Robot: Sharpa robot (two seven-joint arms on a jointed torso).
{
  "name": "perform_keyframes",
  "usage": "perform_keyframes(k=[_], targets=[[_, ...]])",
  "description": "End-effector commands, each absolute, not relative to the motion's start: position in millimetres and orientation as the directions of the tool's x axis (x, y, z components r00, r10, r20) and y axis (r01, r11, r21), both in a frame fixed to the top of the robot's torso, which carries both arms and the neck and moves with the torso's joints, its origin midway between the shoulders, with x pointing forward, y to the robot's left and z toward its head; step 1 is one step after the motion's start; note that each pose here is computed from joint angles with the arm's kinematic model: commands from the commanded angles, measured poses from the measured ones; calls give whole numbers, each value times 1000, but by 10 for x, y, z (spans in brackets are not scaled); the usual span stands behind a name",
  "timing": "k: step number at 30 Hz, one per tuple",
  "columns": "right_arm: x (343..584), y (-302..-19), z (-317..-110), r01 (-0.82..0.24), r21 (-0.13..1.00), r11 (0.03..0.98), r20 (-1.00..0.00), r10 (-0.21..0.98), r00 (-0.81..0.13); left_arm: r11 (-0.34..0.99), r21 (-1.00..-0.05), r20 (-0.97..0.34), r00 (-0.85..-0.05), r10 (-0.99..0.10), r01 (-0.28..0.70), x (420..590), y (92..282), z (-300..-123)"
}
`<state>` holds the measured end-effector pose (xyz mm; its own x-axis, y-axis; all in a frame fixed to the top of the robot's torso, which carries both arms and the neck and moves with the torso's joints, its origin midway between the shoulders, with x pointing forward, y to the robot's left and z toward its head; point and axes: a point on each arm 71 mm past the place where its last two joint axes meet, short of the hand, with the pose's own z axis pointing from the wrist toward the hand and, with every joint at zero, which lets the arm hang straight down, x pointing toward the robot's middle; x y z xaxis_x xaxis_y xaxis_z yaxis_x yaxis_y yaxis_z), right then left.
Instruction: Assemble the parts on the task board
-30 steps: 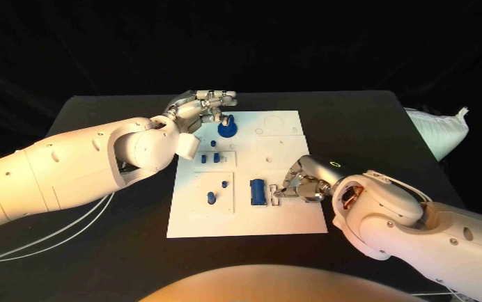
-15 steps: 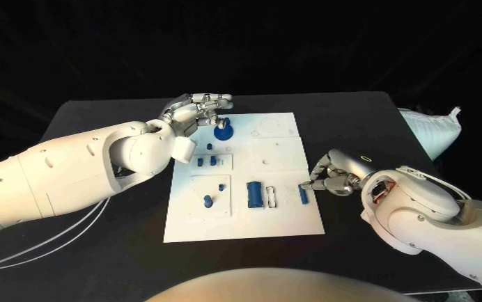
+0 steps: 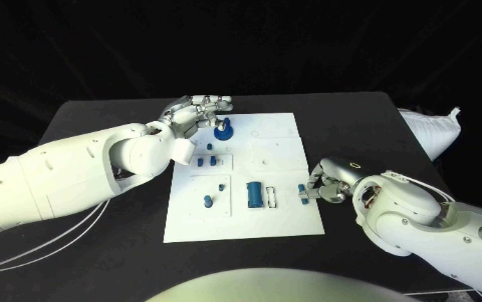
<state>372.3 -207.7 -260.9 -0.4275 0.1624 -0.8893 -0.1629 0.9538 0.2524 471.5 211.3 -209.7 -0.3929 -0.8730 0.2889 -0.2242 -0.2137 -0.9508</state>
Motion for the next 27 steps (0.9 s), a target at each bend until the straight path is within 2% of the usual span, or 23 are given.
perform_keyframes(k=[1, 11, 21, 27], targets=[[3718, -2050, -2636, -196, 203, 959, -895, 101, -434, -220, -950, 296, -412, -862, -223, 4706, 2087, -2092], [3735, -1973, -2675, -226, 165, 960, -902, 54, -428, -220, -950, 296, -412, -862, -223, 4707, 2084, -2094], [3719, -1906, -2826, -322, -32, 946, -894, -171, -414, -219, -949, 297, -413, -861, -226, 4702, 2083, -2094], [3686, -1876, -2867, -351, -79, 933, -881, -231, -414, -218, -949, 297, -412, -862, -228, 4702, 2088, -2097]])
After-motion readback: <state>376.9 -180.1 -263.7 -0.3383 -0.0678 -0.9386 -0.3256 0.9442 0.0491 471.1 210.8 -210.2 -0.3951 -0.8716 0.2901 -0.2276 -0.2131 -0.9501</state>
